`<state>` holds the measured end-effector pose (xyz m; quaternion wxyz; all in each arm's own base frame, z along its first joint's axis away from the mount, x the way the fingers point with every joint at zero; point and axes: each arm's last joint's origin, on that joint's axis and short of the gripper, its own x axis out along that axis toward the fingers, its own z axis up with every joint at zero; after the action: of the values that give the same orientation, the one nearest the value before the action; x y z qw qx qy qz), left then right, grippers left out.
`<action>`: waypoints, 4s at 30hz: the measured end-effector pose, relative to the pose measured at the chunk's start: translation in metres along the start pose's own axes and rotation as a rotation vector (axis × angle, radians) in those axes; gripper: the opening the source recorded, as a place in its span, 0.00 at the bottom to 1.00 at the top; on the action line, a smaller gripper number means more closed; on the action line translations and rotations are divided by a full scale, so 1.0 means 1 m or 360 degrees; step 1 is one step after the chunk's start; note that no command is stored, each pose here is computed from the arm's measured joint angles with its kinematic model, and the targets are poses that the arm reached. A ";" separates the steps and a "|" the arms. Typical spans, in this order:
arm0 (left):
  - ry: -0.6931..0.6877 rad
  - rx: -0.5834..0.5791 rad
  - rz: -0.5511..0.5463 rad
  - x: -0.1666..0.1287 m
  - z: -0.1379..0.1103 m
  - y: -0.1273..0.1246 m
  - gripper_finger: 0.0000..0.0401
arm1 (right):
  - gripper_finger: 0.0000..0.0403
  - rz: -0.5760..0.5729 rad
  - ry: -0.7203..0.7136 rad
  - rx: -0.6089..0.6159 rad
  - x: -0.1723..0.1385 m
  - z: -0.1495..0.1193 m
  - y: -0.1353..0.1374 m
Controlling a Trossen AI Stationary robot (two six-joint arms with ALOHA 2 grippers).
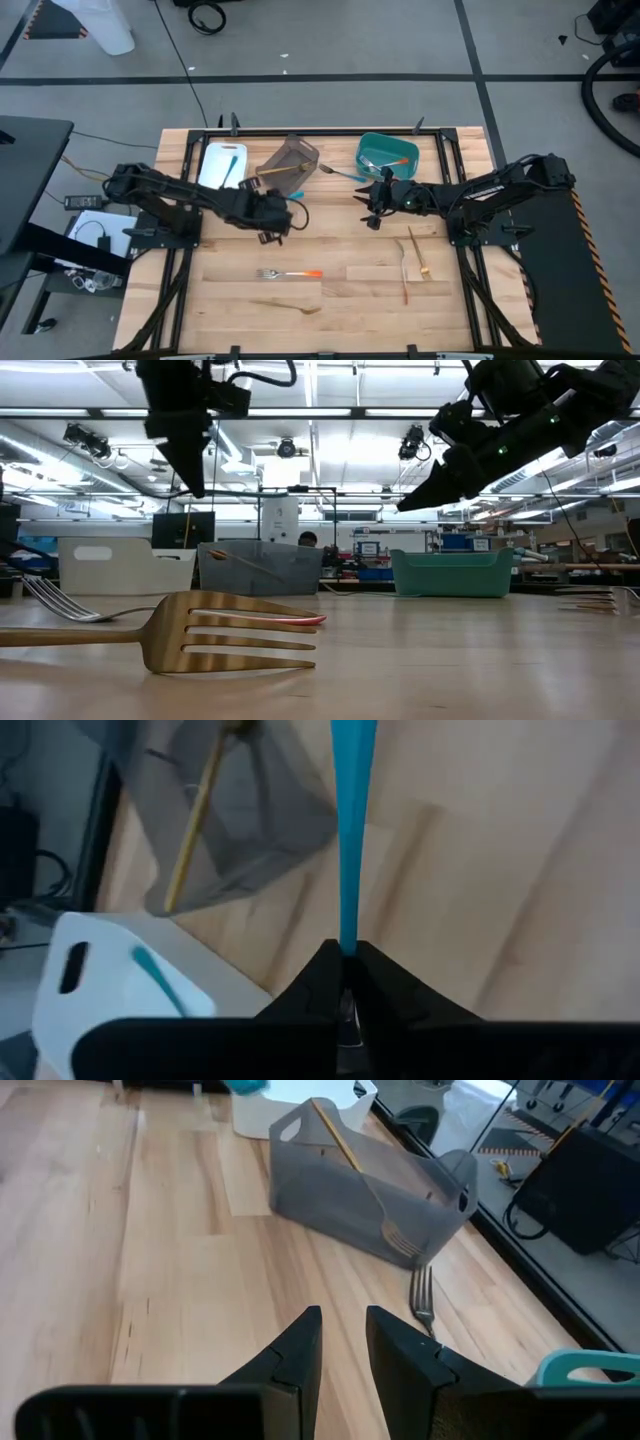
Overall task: Sort silverware by color (type)
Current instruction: Put the bottom blue fork into the white bin, then put the left orange fork into the green bin
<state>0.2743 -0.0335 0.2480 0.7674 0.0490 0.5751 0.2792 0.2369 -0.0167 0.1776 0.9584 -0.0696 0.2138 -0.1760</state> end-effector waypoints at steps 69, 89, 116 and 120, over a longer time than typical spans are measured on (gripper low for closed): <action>0.0152 -0.0990 0.0279 0.096 -0.117 0.137 0.06 | 0.23 0.0045 -0.0002 -0.0009 -0.009 0.000 0.023; 0.0156 -0.1024 0.0223 0.097 -0.117 0.139 0.20 | 0.23 0.0043 -0.0002 -0.0020 -0.009 0.000 0.023; 0.0082 -0.1015 0.0189 0.089 -0.106 0.145 0.16 | 0.23 0.0042 -0.0004 -0.0019 -0.009 0.000 0.023; 0.0054 -0.0978 0.0185 0.086 -0.101 0.147 0.16 | 0.23 0.0042 -0.0004 -0.0018 -0.009 0.000 0.023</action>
<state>0.1430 0.1063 0.1991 0.7192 -0.1572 0.4728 0.4842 0.2361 0.0079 0.1764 0.9605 -0.0723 0.2145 -0.1620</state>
